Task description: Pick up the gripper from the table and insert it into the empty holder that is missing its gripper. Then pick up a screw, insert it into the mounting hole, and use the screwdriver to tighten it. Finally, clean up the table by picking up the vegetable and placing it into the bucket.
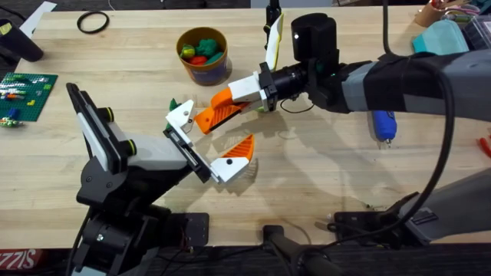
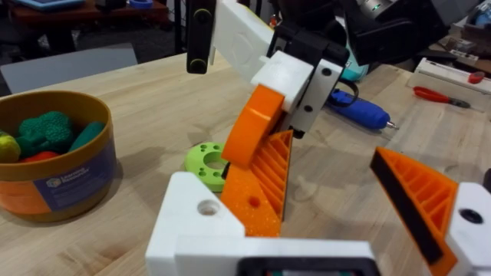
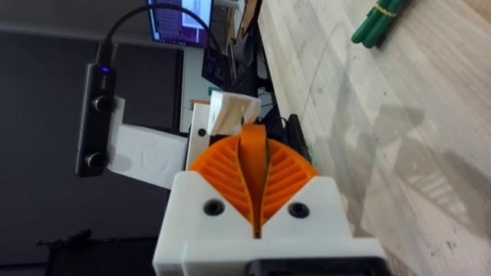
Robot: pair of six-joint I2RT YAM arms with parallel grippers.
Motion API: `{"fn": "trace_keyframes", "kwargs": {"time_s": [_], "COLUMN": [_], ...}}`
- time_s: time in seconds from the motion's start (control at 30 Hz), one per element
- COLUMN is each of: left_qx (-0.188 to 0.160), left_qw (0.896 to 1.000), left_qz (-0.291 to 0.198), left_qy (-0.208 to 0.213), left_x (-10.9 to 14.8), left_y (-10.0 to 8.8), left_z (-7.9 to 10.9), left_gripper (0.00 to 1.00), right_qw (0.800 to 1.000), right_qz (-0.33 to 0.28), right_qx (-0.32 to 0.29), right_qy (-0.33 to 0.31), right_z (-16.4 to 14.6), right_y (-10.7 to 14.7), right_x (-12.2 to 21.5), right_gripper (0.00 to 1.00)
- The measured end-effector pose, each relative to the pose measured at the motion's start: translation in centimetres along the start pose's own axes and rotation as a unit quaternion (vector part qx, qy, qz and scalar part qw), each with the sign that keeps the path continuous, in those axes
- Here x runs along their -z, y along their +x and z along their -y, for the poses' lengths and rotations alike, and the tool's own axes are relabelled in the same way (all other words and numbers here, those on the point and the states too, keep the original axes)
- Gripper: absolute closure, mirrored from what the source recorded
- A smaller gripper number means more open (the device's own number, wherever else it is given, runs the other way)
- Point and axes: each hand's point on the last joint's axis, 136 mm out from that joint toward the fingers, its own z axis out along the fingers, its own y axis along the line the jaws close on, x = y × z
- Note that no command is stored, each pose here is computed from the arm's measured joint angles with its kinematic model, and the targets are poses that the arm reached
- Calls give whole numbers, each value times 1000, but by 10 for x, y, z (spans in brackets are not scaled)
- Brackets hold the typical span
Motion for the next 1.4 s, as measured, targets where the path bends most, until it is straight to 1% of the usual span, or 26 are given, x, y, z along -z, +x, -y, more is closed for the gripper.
{"fn": "trace_keyframes", "kwargs": {"time_s": [0.17, 0.4, 0.5, 0.63, 0.73, 1.0, 1.17, 1.27, 1.4], "left_qx": [-1, -1, -1, -4, -9, -12, -3, 5, 7], "left_qw": [1000, 1000, 1000, 1000, 1000, 1000, 1000, 1000, 1000], "left_qz": [2, 2, 2, 4, 7, 7, 2, 3, 3], "left_qy": [-2, -2, -3, -6, -7, -10, -12, -15, -19], "left_x": [0, 0, 0, 0, 0, 0, 0, 0, 0], "left_y": [-1, -1, -1, -2, -4, -4, -1, -1, -2], "left_z": [-1, -1, -1, -2, -3, -4, -4, -5, -7], "left_gripper": [15, 14, 15, 15, 15, 14, 14, 14, 14], "right_qw": [1000, 999, 1000, 999, 999, 999, 999, 999, 999], "right_qz": [-1, -1, 3, 11, 13, 12, 8, 6, 6], "right_qx": [-9, -37, -22, 15, 14, -6, -18, -16, -9], "right_qy": [2, 2, -7, -28, -35, -36, -35, -38, -44], "right_z": [2, 2, -4, -19, -21, -20, -9, -7, -4], "right_y": [1, 1, -3, -10, -12, -12, -12, -12, -14], "right_x": [0, 0, 1, 1, 1, 1, -2, -4, -6], "right_gripper": [989, 989, 989, 989, 989, 989, 989, 989, 989]}}
